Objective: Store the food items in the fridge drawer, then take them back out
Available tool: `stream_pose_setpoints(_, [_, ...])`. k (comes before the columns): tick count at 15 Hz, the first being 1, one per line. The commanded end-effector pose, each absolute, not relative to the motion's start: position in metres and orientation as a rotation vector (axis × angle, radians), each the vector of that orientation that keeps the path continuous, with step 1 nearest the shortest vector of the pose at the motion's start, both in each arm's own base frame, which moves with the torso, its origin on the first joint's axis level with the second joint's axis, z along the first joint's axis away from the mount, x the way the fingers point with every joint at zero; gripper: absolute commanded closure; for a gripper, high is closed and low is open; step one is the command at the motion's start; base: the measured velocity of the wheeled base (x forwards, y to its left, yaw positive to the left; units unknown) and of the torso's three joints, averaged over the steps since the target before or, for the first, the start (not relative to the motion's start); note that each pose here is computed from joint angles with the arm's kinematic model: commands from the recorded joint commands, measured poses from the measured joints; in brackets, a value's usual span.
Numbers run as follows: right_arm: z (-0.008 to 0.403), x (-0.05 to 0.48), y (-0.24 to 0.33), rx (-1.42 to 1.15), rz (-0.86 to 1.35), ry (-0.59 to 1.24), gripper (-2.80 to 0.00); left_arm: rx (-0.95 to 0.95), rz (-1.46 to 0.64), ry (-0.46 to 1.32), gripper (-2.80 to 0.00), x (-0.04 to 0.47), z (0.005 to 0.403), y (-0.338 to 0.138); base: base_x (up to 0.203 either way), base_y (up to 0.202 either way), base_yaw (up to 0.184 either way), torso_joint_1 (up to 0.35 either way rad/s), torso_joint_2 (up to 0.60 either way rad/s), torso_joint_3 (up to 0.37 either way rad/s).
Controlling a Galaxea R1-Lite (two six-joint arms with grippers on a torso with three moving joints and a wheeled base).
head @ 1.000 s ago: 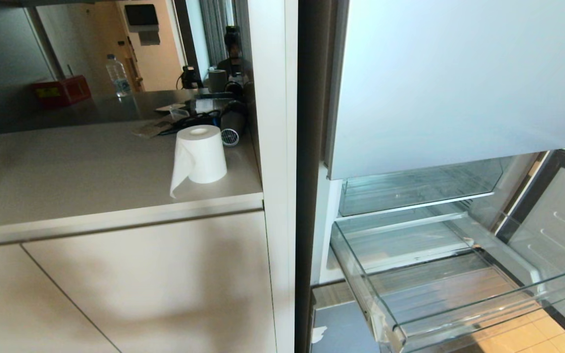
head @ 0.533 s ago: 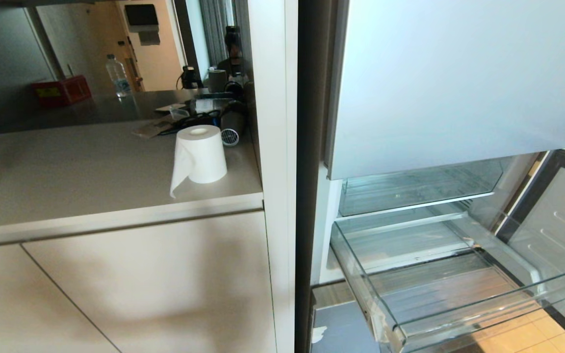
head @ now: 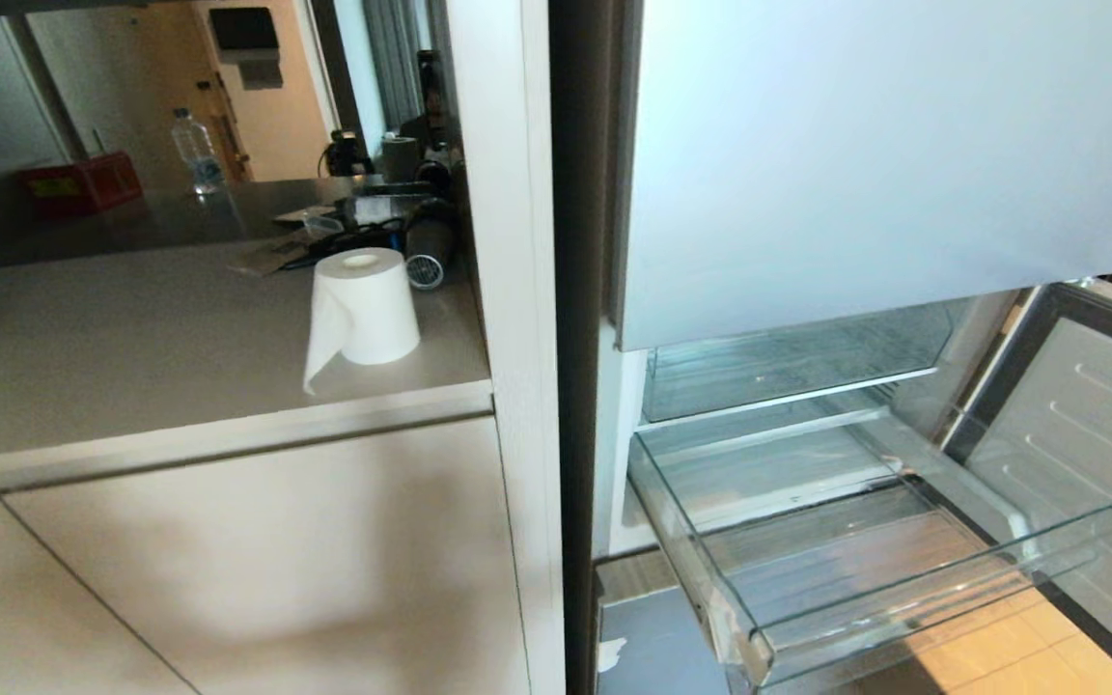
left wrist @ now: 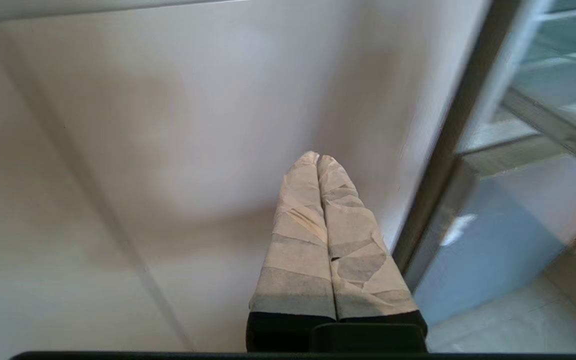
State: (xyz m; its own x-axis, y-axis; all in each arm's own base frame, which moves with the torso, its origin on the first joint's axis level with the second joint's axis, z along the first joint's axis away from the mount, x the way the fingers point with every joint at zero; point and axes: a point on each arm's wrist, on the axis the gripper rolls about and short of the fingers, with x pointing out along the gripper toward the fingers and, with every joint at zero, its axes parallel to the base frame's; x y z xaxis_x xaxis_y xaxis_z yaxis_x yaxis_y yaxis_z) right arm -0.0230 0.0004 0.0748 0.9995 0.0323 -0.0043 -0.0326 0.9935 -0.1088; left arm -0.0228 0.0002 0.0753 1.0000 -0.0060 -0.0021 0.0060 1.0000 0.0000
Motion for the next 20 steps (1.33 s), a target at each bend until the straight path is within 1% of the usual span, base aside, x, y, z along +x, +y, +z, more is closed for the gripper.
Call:
stream_pose_setpoints(1, [0.0744, -0.0227, 0.0004, -0.11, 0.035, 0.006, 0.0, 0.001, -0.005, 0.002, 0.0, -0.0228, 0.0753, 0.0002, 0.001, 0.003, -0.167, 0.012, 0.01, 0.002])
stream_pose_setpoints(15, [0.0749, -0.0228, 0.0004, -0.104, 0.034, 0.004, 0.0, 0.0, -0.005, 0.002, 0.0, -0.0228, 0.0753, 0.0002, -0.001, 0.007, -0.176, 0.003, 0.0, 0.002])
stream_pose_setpoints(17, [0.075, -0.0228, 0.0004, -0.104, 0.035, 0.003, 0.0, 0.0, -0.005, 0.003, 0.0, -0.0227, 0.0753, 0.0002, -0.003, 0.003, -0.123, 0.001, 0.0, 0.002])
stream_pose_setpoints(20, [0.0743, -0.0227, 0.0004, -0.107, 0.036, 0.007, 0.0, 0.0, -0.005, 0.002, 0.0, -0.0228, 0.0753, 0.0002, 0.001, 0.001, -0.019, 0.001, 0.0, 0.001])
